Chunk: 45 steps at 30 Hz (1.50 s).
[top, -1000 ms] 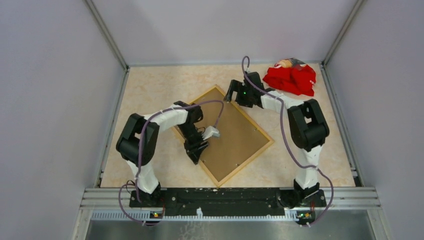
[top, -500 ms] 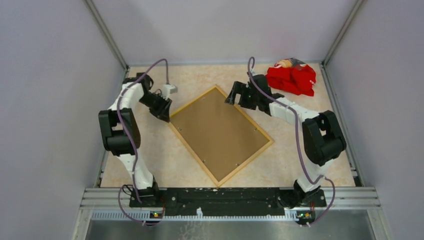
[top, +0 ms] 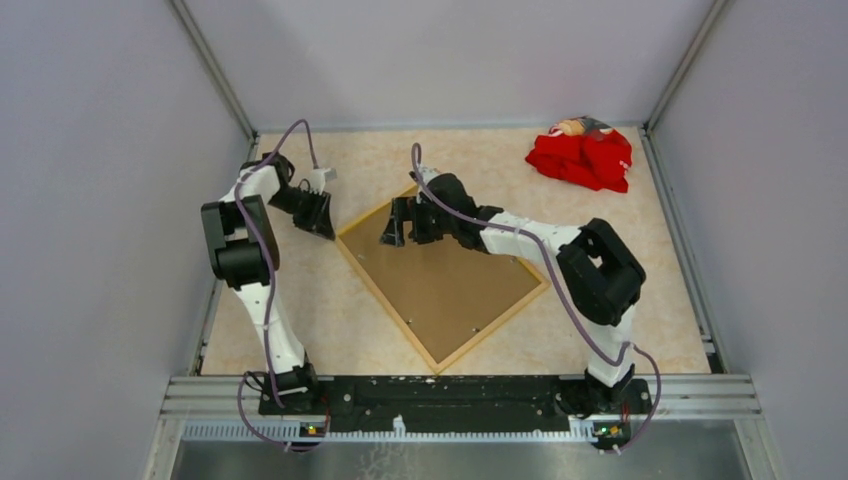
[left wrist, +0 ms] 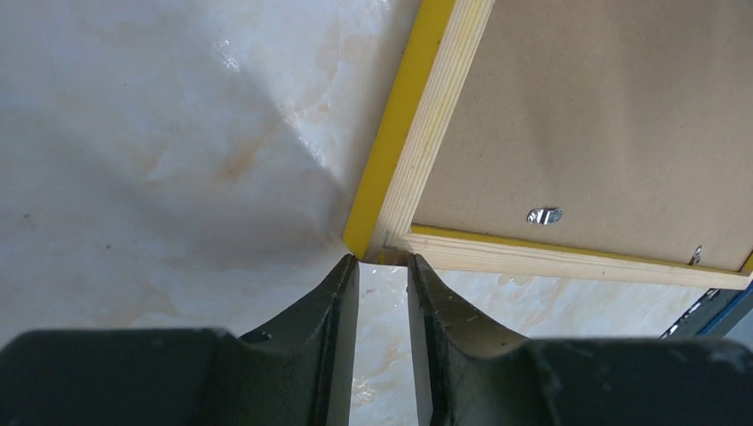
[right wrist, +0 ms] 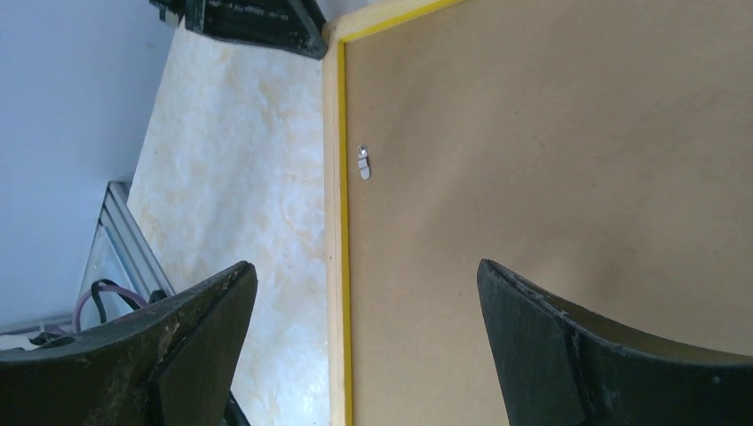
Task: Put the photo into the frame
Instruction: Adjust the photo frame at the center of the board, then install the photo frame at the center of the board.
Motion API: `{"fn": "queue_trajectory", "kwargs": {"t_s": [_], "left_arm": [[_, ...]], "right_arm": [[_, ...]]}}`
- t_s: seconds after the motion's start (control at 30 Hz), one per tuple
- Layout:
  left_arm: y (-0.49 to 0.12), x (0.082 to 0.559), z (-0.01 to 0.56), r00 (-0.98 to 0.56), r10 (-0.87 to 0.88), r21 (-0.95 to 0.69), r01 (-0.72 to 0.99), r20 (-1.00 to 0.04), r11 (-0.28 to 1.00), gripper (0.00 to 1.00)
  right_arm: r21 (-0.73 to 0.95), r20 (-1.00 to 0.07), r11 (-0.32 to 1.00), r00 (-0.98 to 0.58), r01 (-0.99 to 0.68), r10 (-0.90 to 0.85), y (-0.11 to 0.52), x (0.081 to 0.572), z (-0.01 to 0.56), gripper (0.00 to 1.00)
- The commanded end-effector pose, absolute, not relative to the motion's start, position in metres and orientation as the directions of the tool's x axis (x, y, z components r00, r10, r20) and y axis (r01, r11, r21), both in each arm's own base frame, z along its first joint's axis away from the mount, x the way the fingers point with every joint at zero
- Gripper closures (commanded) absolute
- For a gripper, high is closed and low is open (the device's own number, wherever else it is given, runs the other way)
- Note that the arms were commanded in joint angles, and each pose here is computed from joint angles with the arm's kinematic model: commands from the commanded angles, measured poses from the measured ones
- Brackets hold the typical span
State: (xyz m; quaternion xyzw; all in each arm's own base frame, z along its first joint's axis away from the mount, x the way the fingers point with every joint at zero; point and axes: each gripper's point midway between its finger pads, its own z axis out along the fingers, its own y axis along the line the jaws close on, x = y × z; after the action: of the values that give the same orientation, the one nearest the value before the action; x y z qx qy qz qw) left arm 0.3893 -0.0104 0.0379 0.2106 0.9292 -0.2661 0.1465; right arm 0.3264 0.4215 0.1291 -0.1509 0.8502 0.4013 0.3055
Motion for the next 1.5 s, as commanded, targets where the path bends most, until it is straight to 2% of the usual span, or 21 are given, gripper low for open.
{"fn": "queue_trajectory", "kwargs": {"t_s": [0.0,0.13,0.23,0.4,0.57,0.77,1.0,1.27,1.47], "left_arm": [[-0.026,0.402,0.041,-0.862,0.279,-0.485,0.476,-0.424,0.733,0.67],[-0.031,0.397,0.047,-0.857,0.291,-0.514,0.494,-0.426,0.701,0.65],[-0.020,0.400,0.056,-0.837,0.315,-0.464,0.518,-0.448,0.718,0.62],[-0.004,0.422,0.066,-0.797,0.347,-0.355,0.550,-0.495,0.756,0.50],[-0.020,0.434,0.065,-0.781,0.345,-0.386,0.576,-0.521,0.721,0.47],[-0.038,0.429,0.045,-0.805,0.361,-0.438,0.569,-0.471,0.696,0.58],[-0.047,0.428,0.037,-0.807,0.369,-0.452,0.571,-0.460,0.685,0.65],[-0.082,0.401,0.025,-0.801,0.415,-0.506,0.596,-0.431,0.623,0.83],[-0.088,0.390,0.017,-0.804,0.428,-0.522,0.593,-0.412,0.613,0.85]], "right_arm": [[0.587,-0.690,0.562,-0.723,-0.582,-0.028,0.454,0.329,0.140,0.07],[0.590,-0.681,0.563,-0.731,-0.578,-0.036,0.463,0.333,0.124,0.07],[0.593,-0.678,0.564,-0.734,-0.575,-0.036,0.467,0.334,0.116,0.07],[0.605,-0.671,0.555,-0.741,-0.571,-0.031,0.469,0.331,0.112,0.07],[0.600,-0.679,0.548,-0.733,-0.583,-0.036,0.471,0.331,0.112,0.07],[0.600,-0.674,0.542,-0.737,-0.588,-0.054,0.476,0.331,0.102,0.07],[0.604,-0.669,0.532,-0.740,-0.594,-0.067,0.478,0.326,0.096,0.07],[0.617,-0.659,0.515,-0.749,-0.595,-0.075,0.483,0.322,0.089,0.07],[0.621,-0.650,0.508,-0.754,-0.598,-0.092,0.492,0.313,0.082,0.07]]}}
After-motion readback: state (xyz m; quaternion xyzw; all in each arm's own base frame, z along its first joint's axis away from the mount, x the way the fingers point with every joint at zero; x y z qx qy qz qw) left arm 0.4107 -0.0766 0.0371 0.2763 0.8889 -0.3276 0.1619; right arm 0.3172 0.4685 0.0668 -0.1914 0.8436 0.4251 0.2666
